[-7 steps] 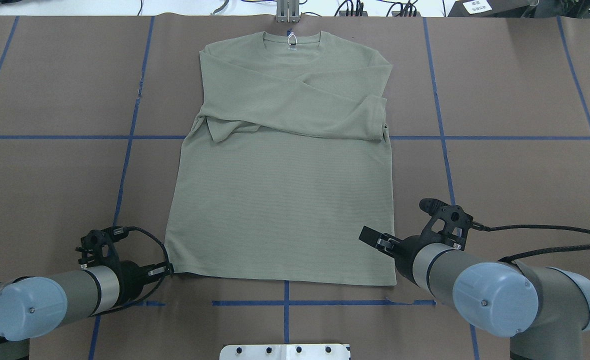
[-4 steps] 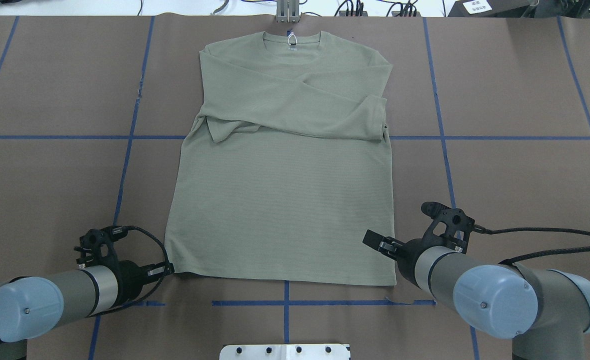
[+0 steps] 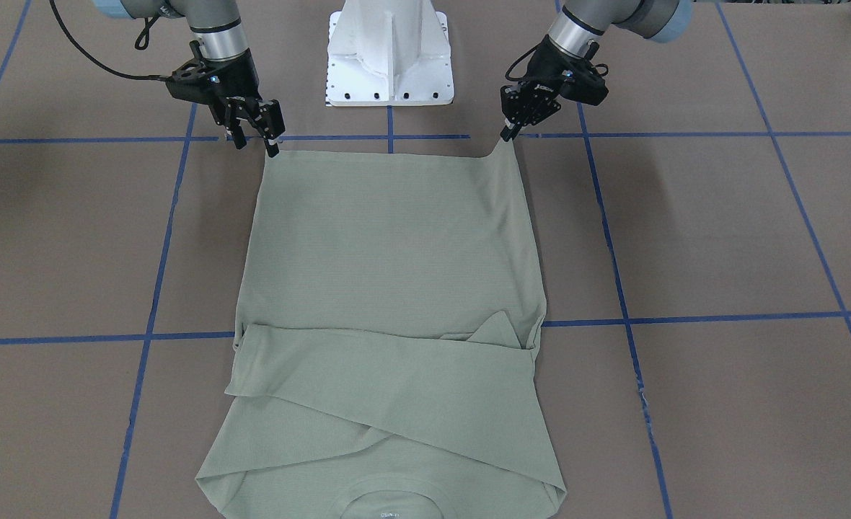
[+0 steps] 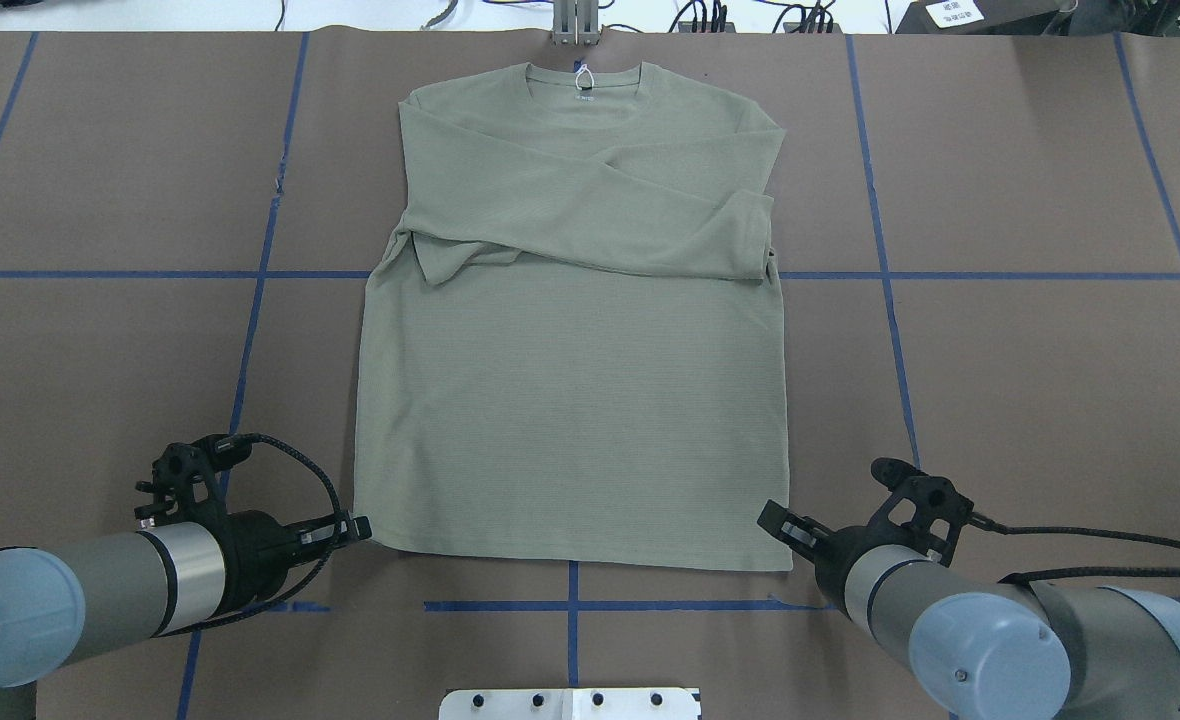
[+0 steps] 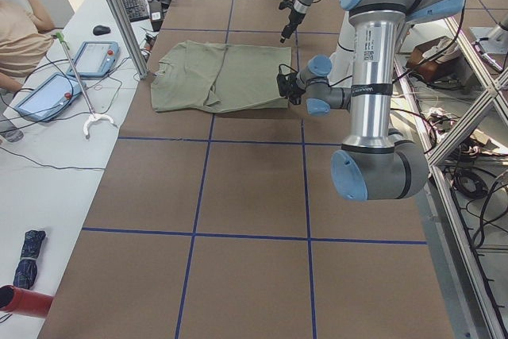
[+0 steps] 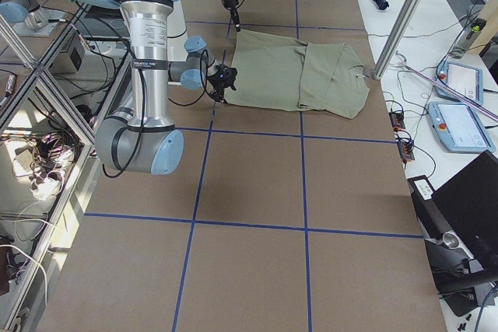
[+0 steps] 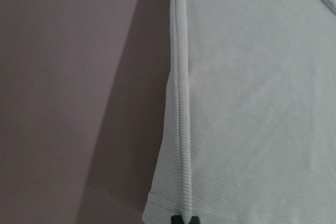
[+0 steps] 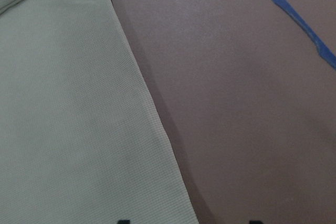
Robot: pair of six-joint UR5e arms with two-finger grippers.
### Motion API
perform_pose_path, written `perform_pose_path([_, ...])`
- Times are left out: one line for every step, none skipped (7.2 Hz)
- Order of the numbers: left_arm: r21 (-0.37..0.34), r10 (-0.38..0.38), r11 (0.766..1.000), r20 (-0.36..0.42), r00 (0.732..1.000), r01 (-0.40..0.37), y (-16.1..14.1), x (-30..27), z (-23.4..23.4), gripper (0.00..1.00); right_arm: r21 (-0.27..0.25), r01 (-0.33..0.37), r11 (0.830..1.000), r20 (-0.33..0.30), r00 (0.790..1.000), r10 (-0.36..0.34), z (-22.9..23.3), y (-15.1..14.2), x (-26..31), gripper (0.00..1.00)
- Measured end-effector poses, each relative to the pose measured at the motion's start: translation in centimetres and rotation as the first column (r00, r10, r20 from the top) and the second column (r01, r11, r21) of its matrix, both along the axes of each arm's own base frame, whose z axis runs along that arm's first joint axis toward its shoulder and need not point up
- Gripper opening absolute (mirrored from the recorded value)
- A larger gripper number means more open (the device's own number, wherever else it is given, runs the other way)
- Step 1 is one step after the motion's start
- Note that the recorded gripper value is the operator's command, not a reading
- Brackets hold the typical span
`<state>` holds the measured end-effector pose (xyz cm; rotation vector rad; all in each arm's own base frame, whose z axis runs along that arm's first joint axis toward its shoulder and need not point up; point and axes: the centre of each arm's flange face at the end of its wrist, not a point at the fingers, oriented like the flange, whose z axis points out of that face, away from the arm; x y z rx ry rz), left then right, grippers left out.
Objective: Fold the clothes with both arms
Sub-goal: 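Grasp the hem corners nearest the robot with both grippers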
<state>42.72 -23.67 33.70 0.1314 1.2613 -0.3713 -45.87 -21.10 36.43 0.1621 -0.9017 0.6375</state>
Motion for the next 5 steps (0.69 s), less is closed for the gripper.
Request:
perform_pose_path([0.001,-0.001,1.000,-0.013,1.000,0.002,0.0,0.0,-0.5,0.00,0.010,-0.008,1.000,-0.013,1.000,0.008,0.6,0.6,-0.6,0.85])
perform_pose_path([0.000,-0.003,1.000,-0.021,1.000,0.003,-0.1,0.0,-0.8,0.00,0.014,-0.013,1.000,-0.017,1.000,0.013,0.9,1.0,-1.0,0.82])
perform_pose_path([-0.004,-0.004,1.000,-0.027,1.000,0.004,-0.1,0.0,-1.0,0.00,0.012,-0.015,1.000,-0.016,1.000,0.016,1.0,1.5,-1.5,0.78])
perform_pose_path([-0.010,-0.006,1.000,-0.031,1.000,0.005,-0.1,0.1,-1.1,0.00,0.011,-0.017,1.000,-0.013,1.000,0.018,1.1,2.2,-1.9,0.77])
perform_pose_path([-0.013,-0.006,1.000,-0.032,0.999,0.006,-0.1,0.1,-1.1,0.00,0.015,-0.018,1.000,-0.012,1.000,0.018,1.1,2.7,-2.4,0.77])
